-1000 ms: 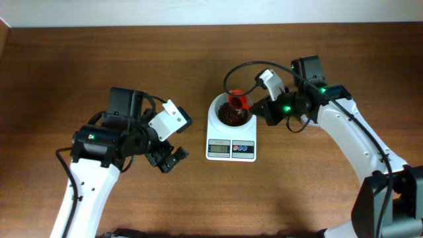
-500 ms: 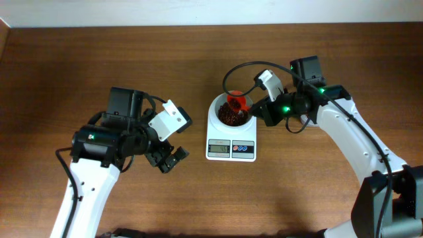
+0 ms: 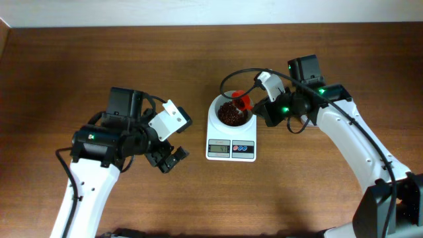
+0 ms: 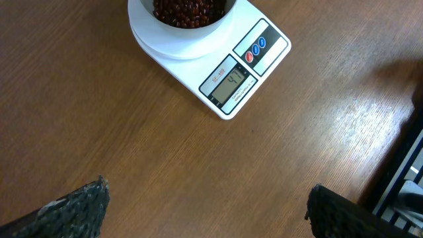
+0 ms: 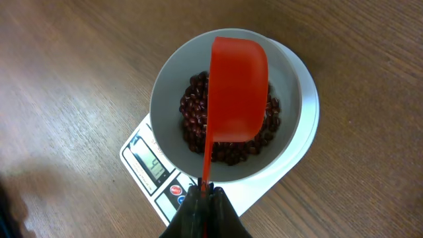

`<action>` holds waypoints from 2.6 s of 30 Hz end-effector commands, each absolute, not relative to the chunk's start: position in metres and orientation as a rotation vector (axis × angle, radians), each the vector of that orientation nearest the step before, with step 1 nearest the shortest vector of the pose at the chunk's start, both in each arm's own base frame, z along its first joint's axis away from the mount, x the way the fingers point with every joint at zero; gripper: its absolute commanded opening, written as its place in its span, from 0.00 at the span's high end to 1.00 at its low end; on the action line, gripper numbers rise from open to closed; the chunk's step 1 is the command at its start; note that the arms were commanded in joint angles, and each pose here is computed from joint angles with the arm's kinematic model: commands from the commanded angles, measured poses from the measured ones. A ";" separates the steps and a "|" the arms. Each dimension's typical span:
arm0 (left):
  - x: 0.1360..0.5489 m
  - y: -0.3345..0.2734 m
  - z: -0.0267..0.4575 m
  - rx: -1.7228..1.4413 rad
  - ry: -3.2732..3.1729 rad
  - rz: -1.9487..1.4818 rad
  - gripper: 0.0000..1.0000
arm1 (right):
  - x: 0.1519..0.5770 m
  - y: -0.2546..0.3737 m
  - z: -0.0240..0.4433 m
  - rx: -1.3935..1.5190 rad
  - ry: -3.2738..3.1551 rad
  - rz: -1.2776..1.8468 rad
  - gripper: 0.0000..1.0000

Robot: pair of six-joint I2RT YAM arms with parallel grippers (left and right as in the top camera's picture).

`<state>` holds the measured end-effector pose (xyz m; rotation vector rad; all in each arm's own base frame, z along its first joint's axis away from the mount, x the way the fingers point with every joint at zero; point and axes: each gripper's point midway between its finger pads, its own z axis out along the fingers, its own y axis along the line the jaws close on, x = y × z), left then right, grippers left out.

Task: Scoop and weigh 50g on scale

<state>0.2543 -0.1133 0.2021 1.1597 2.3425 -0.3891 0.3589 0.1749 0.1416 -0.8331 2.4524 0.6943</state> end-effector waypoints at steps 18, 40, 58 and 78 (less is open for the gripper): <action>0.253 -0.114 0.200 1.174 2.336 -0.400 0.01 | 0.363 0.189 0.167 -0.873 2.352 0.732 0.96; 0.253 -0.114 0.200 1.174 2.336 -0.400 0.01 | 0.364 0.178 0.158 -0.850 2.406 0.665 0.96; 0.253 -0.114 0.200 1.174 2.336 -0.400 0.01 | 0.359 0.189 0.166 -0.868 2.365 0.766 0.96; 0.253 -0.114 0.200 1.174 2.336 -0.400 0.01 | 0.362 0.176 0.152 -0.855 2.442 0.614 0.96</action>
